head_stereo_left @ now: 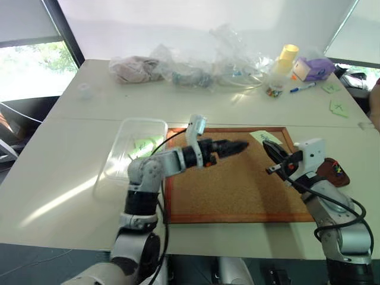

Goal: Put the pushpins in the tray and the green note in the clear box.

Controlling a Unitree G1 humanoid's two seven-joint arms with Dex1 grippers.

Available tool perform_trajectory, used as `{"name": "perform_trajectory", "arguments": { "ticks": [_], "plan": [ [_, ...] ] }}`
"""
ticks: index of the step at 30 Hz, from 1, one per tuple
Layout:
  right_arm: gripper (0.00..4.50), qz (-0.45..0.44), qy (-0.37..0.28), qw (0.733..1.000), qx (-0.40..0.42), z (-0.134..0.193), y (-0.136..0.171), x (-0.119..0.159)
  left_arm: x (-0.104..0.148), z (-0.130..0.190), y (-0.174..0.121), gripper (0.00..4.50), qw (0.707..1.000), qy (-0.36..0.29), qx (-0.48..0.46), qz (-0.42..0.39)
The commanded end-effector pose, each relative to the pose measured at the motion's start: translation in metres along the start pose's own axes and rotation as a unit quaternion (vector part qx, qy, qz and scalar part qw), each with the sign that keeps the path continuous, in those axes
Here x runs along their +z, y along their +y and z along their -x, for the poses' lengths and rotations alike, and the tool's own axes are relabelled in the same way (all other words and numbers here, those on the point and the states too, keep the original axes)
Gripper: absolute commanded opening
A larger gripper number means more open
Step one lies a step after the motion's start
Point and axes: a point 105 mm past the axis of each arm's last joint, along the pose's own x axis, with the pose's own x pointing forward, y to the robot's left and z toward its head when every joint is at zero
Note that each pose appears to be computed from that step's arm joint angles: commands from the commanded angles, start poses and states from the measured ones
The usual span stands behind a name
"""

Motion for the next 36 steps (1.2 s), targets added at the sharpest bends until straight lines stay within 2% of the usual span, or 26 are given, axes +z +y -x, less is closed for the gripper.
{"name": "perform_trajectory", "arguments": {
  "ticks": [1, 6, 15, 19, 22, 30, 34, 36],
  "plan": [
    [0.0, 0.018, -0.04, 0.999, -0.001, 0.004, 0.006, 0.027, 0.003, -0.023, -0.007, 4.45, 0.998, -0.015, -0.021, 0.06],
    [0.0, 0.02, -0.048, 0.999, -0.002, 0.008, 0.014, 0.037, -0.005, -0.041, -0.005, 4.45, 0.992, -0.006, -0.02, 0.122],
    [0.0, 0.009, -0.041, 0.999, 0.007, 0.014, 0.028, 0.034, -0.007, -0.057, -0.034, 4.45, 0.984, 0.003, -0.107, 0.143],
    [0.0, 0.003, -0.04, 0.999, 0.013, 0.016, 0.034, 0.034, -0.013, -0.061, -0.037, 4.45, 0.984, 0.017, -0.109, 0.137],
    [0.0, -0.003, -0.043, 0.999, 0.022, 0.016, 0.041, 0.035, -0.02, -0.067, -0.031, 3.65, 0.989, 0.025, -0.083, 0.119],
    [0.0, -0.006, -0.044, 0.998, 0.04, 0.015, 0.051, 0.039, -0.02, -0.066, -0.031, 0.08, 0.991, 0.028, -0.081, 0.099],
    [0.0, -0.006, -0.043, 0.998, 0.042, 0.015, 0.052, 0.038, -0.015, -0.064, -0.031, 0.03, 0.992, 0.022, -0.078, 0.092],
    [0.0, -0.007, -0.043, 0.998, 0.04, 0.015, 0.052, 0.038, -0.013, -0.061, -0.03, 0.03, 0.996, 0.025, -0.068, 0.046]
  ]
}}
